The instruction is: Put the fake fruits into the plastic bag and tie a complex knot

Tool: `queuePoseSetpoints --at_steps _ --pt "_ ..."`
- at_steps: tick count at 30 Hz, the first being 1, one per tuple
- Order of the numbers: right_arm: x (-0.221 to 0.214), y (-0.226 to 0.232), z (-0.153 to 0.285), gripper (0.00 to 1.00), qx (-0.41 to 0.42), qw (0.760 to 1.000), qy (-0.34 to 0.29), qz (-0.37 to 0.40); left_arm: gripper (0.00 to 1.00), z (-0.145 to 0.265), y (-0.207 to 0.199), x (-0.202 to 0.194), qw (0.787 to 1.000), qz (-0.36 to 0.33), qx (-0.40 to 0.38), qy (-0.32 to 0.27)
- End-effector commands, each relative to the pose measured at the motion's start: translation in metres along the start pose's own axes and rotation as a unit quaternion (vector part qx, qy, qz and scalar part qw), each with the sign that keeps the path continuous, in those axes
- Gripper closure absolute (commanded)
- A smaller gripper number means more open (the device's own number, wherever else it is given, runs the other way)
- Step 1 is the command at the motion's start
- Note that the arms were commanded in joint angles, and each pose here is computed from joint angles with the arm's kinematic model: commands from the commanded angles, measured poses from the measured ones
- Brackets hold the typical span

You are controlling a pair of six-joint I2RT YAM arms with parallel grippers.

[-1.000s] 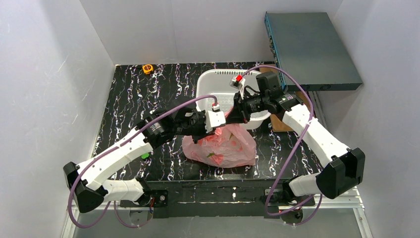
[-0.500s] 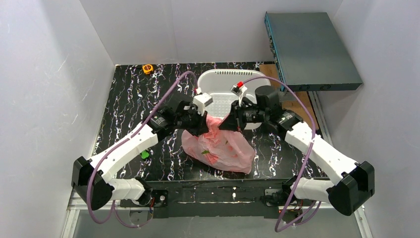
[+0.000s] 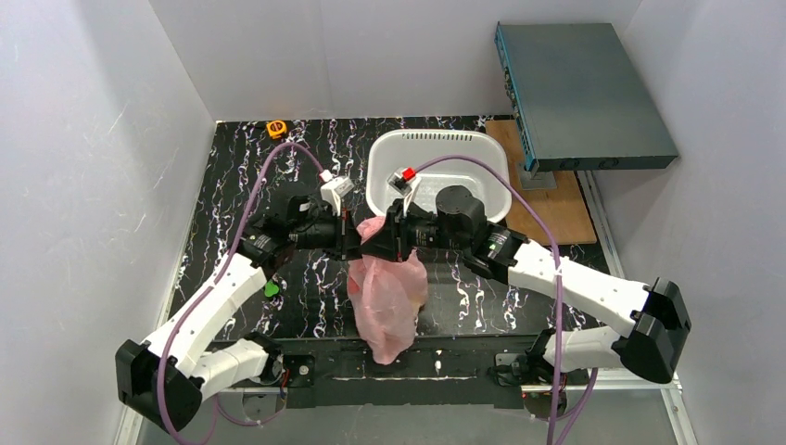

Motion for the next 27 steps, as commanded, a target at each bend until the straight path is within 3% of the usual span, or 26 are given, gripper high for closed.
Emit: queuePoseSetpoints --at_steps 1,2,4,11,12,15,19,21,27 --pt "0.011 0.017 0.013 0.58 0.049 0.996 -0.023 0.076 1.00 0.000 -0.004 -0.006 0.995 0.054 -0.088 0.010" --pt "0.003 0.012 0.021 0.42 0.043 0.995 -0.006 0.091 1.00 -0.003 -0.004 -0.007 0.993 0.062 -0.103 0.013" --pt "-0.002 0.002 0.042 0.30 0.025 0.994 0.028 0.107 1.00 -0.008 -0.004 -0.010 0.989 0.076 -0.127 0.017" --pt "0.009 0.018 0.128 0.26 0.024 0.987 0.081 0.138 1.00 -0.019 0.003 -0.008 0.986 0.085 -0.143 0.032" --pt "0.008 0.016 0.138 0.28 0.004 0.988 0.079 0.135 1.00 -0.019 0.004 -0.007 0.985 0.083 -0.145 0.031" --pt "-0.006 -0.005 0.155 0.52 -0.053 0.989 0.095 0.103 1.00 -0.020 0.003 -0.007 0.985 0.080 -0.151 0.032" --pt "-0.021 -0.030 0.143 0.80 -0.067 0.987 0.133 0.063 1.00 -0.017 0.002 -0.011 0.984 0.077 -0.152 0.043" --pt "-0.022 -0.042 0.133 0.85 -0.077 0.985 0.142 0.063 1.00 -0.014 0.001 -0.013 0.984 0.070 -0.155 0.049" --pt "-0.014 -0.053 0.104 0.85 -0.100 0.981 0.118 0.115 1.00 -0.009 -0.002 -0.018 0.984 0.060 -0.157 0.052"
Point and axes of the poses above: each gripper's point midway between its finger pads, its own z axis back along the fingers, its own y axis along the line the jaws close on, x = y × z, the point moved 7 cm from there along z, back along the fingers, and after that the axes turned 1 degree about -z, right-handed, at the moved point
